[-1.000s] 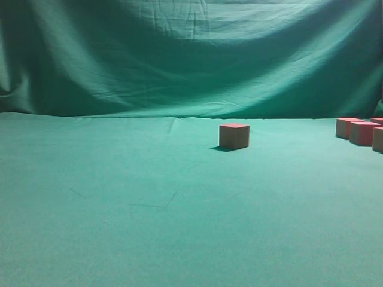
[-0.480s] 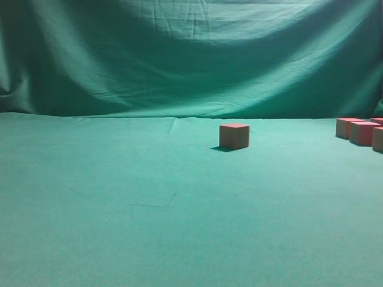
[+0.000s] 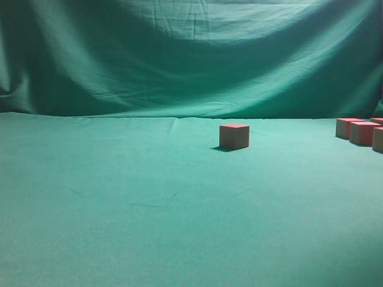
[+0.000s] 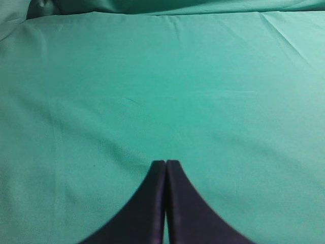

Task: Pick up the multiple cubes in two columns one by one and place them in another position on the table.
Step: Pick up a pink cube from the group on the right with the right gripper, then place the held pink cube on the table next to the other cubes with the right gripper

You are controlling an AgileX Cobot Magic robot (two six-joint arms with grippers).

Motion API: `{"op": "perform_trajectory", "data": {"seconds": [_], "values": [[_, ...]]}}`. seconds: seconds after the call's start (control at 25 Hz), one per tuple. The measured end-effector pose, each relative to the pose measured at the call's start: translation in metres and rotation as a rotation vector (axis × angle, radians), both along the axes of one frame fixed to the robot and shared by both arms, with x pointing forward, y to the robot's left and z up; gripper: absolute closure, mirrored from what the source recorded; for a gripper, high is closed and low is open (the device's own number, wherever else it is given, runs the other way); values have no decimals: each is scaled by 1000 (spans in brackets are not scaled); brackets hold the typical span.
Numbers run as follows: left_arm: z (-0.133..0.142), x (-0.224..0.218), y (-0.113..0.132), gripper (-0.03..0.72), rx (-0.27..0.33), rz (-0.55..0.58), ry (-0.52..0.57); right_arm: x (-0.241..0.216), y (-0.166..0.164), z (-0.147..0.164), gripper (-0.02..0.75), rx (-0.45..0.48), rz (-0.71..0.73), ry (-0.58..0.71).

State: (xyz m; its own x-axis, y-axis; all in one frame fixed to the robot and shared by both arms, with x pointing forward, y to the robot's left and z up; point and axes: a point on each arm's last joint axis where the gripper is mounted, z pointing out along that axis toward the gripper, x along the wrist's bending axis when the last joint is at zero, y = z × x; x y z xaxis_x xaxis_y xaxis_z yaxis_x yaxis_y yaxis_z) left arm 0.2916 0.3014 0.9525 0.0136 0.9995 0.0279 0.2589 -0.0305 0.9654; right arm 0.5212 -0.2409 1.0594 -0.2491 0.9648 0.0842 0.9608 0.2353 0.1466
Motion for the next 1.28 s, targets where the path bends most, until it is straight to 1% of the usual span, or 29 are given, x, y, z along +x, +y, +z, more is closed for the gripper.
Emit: {"op": "perform_trajectory", "data": {"seconds": [0.16,0.28,0.4,0.48,0.64,0.8,0.92,1.04,1.28], "values": [[0,0,0,688,0,0,0,-11,60,33,469,30,256,-109],[0,0,0,688,0,0,0,-19,107,45,469,34,445,-159],[0,0,0,688,0,0,0,-19,151,45,469,-30,622,-202],[0,0,0,688,0,0,0,-14,178,38,469,-88,718,-223],[0,0,0,688,0,0,0,-2,221,25,469,-164,845,-266],[0,0,0,688,0,0,0,17,243,6,469,-204,929,-272],[0,0,0,688,0,0,0,27,251,-12,469,-248,1007,-254],[0,0,0,688,0,0,0,38,254,-29,469,-265,1067,-253],[0,0,0,688,0,0,0,67,246,-50,469,-266,1058,-304]]}}
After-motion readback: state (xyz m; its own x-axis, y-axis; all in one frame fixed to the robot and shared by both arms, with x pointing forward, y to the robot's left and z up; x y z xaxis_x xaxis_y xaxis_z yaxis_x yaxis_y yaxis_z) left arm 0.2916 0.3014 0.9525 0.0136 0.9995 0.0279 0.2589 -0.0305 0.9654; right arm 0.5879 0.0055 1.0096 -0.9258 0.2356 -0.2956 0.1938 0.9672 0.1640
